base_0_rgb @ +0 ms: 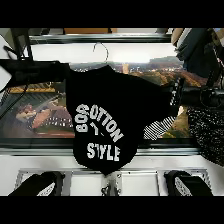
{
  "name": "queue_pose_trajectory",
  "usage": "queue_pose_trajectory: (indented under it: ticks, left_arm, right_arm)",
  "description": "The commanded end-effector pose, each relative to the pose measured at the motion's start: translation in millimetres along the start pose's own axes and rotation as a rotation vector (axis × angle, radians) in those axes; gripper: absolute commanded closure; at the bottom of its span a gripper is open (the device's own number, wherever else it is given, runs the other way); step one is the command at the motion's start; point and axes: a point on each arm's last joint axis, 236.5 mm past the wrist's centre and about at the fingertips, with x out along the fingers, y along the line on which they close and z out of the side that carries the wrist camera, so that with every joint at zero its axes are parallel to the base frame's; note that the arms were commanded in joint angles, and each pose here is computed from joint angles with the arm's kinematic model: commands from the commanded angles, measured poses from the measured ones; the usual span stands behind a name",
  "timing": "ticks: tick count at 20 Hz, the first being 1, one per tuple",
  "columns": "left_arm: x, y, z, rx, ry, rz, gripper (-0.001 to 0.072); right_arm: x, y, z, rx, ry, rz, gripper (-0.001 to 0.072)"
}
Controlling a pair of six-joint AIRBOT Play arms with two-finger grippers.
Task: Fold the clothes and pants, and hang the long-sleeved shirts on hangers.
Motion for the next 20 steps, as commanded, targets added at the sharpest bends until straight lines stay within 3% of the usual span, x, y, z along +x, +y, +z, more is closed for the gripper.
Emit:
queue_pose_trajectory:
  ticks: [1, 8, 12, 20]
  left_arm:
    - [-49, -69, 7, 0.095, -0.120, -0.166, 0.0695]
    - [-118, -135, 5, 0.167, -0.272, -0.296, 0.0695]
    - [-136, -185, -9, 0.234, -0.227, -0.417, 0.0695]
    - [-81, -203, -64, 0.368, 0.048, -0.310, 0.0694]
  right_arm:
    - [1, 8, 25, 0.026, -0.105, 0.030, 0.0705]
    - [-4, -1, 54, 0.063, -0.226, -0.006, 0.0705]
    - [-3, 1, 56, 0.066, -0.235, 0.005, 0.0706]
    - [-4, -3, 64, 0.072, -0.268, -0.018, 0.0705]
